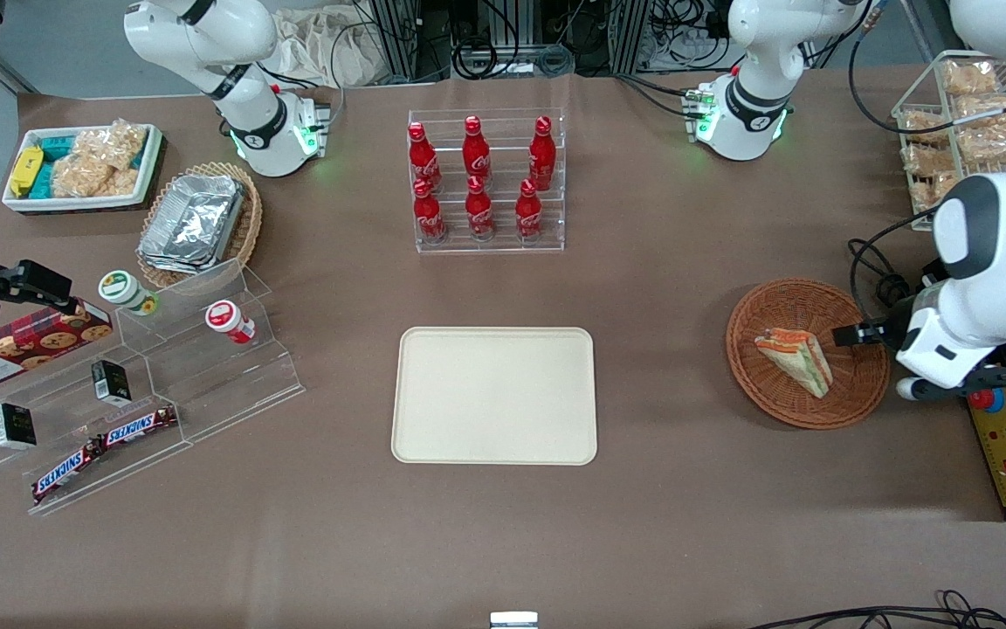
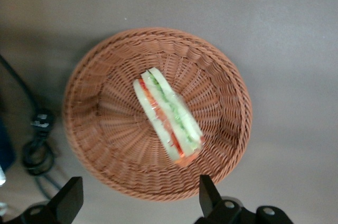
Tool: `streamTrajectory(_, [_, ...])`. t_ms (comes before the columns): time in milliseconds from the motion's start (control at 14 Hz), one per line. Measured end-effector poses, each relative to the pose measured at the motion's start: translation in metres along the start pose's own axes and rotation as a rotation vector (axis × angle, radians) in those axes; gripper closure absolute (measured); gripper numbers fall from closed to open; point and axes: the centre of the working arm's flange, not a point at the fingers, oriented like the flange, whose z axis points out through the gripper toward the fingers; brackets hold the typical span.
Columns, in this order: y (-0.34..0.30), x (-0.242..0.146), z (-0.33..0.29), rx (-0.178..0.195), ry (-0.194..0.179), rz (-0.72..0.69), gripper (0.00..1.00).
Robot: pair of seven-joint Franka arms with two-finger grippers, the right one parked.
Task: Place sandwich from basket to tray
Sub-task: 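Lower the open left gripper over the wrapped sandwich in the basket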
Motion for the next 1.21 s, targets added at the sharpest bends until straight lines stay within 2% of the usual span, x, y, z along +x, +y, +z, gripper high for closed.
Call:
streamTrajectory(214, [0.002,-0.003,0.040,-0.041,0.079,-0.164,0.01])
streamTrajectory(357, [0.003,-0.006,0.065,-0.061,0.111,-0.237,0.01])
streamTrajectory(643, [0.004,-0.006,0.103,-0.078,0.109,-0.315,0.02])
streamTrajectory(786, [0.005,-0.008,0.120,-0.084,0.105,-0.343,0.06])
streamTrajectory(1143, [0.008,-0.009,0.119,-0.085,0.105,-0.342,0.58])
streamTrajectory(1214, [0.010,-0.010,0.109,-0.078,0.097,-0.338,0.63])
